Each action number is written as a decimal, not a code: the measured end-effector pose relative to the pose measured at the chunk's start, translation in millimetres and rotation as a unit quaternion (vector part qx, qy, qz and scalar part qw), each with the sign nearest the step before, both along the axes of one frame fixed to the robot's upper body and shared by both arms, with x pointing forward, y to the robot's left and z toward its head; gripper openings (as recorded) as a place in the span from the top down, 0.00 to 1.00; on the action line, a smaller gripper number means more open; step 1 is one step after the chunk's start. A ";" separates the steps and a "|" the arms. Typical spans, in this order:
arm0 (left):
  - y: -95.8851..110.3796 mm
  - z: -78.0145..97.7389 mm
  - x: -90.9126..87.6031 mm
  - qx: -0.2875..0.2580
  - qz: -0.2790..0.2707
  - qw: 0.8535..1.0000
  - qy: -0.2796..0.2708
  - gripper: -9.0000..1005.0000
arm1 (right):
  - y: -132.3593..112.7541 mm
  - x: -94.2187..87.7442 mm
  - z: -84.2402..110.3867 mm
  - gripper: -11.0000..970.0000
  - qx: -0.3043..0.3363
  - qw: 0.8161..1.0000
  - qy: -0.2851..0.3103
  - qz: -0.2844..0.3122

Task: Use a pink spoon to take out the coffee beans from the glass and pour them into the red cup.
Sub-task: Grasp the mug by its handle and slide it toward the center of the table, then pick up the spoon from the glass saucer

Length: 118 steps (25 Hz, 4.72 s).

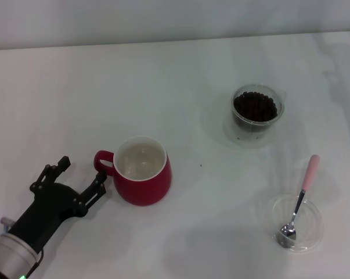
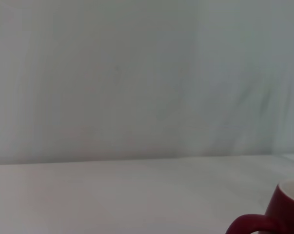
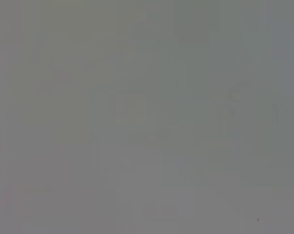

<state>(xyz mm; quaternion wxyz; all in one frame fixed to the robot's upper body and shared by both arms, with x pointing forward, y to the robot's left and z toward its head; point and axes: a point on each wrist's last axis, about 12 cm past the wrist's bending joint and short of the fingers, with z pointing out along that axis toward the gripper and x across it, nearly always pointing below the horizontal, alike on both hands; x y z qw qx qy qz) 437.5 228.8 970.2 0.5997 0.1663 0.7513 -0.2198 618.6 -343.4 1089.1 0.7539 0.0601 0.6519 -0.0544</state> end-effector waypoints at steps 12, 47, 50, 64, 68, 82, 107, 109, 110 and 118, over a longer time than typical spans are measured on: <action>7.4 3.2 -20.8 -0.037 0.020 0.999 -0.018 0.12 | -0.3 -0.7 -0.8 0.11 0.000 1.000 0.001 0.000; 88.2 32.9 20.8 -0.042 0.222 0.967 -0.119 0.12 | -96.7 -124.1 -24.1 0.11 0.341 0.843 0.285 0.303; 88.7 33.6 25.2 -0.037 0.221 0.967 -0.118 0.12 | -93.3 -130.8 -29.7 0.11 0.339 0.826 0.322 0.314; 82.3 34.6 39.5 -0.025 0.219 0.969 -0.114 0.12 | -61.4 -147.9 -59.1 0.11 0.332 0.790 0.388 0.339; 79.8 34.2 42.3 -0.025 0.216 0.970 -0.109 0.12 | -57.0 -151.2 -62.4 0.11 0.327 0.781 0.402 0.348; 74.3 36.2 46.8 -0.031 0.208 0.971 -0.112 0.12 | -42.8 -150.0 -67.2 0.11 0.327 0.774 0.405 0.361; 75.7 39.3 57.5 -0.027 0.213 0.970 -0.111 0.12 | -41.6 -155.2 -69.0 0.70 0.335 0.768 0.406 0.364; 75.8 39.2 57.3 -0.027 0.214 0.970 -0.111 0.12 | -40.7 -154.0 -68.7 0.75 0.335 0.768 0.406 0.365; 76.0 39.0 57.1 -0.026 0.214 0.970 -0.111 0.12 | -40.2 -153.4 -68.6 0.77 0.335 0.768 0.405 0.365; 78.5 39.4 57.3 -0.019 0.224 0.968 -0.115 0.12 | -39.1 -152.0 -67.4 0.84 0.342 0.766 0.404 0.366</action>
